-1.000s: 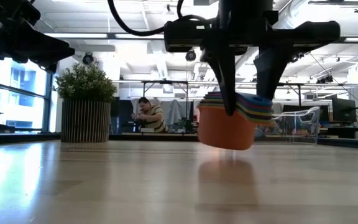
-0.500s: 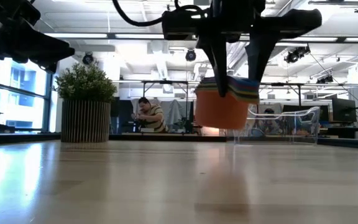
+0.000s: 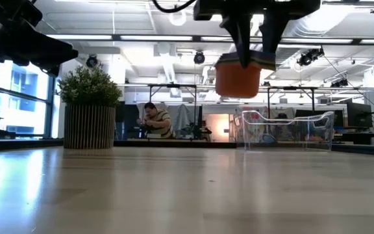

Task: Nest measuring cups in basket
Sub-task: Put the nested measuring cups into the transparent bin

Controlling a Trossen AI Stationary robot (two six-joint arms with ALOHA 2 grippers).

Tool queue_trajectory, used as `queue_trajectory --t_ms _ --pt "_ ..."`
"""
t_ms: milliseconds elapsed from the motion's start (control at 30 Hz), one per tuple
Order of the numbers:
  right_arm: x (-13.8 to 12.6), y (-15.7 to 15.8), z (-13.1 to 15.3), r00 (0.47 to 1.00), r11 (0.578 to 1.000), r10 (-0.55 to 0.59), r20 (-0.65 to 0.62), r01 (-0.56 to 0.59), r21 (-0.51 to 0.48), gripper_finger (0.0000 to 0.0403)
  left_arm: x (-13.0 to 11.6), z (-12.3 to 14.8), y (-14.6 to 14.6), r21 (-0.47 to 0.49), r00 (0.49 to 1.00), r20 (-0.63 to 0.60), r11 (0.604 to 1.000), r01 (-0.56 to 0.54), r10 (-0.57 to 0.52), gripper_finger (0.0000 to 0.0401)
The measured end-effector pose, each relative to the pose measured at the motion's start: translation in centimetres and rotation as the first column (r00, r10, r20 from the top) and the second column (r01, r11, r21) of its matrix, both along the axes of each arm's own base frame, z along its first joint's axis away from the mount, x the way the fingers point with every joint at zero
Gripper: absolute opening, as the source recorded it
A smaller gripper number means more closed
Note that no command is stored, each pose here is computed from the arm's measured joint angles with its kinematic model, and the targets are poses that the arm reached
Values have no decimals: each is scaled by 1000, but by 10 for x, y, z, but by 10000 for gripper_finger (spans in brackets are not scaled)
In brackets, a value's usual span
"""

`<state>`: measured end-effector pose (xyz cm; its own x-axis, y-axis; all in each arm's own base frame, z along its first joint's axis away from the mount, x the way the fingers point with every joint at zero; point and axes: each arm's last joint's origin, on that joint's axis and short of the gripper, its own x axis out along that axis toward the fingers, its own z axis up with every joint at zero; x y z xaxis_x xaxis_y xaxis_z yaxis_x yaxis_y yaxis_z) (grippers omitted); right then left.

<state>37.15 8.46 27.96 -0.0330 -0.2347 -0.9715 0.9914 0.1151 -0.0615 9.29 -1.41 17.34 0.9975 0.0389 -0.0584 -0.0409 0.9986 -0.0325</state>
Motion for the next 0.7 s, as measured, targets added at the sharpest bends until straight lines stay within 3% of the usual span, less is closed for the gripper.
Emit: queue_trajectory --t_ms 300,700 --pt "-43 -70 30 995 995 93 19 -92 -44 128 0 0 0 0 1000 0 1000 0 0 90" --pt "-135 -153 25 993 993 84 80 -77 -84 128 0 0 0 0 1000 0 1000 0 0 90"
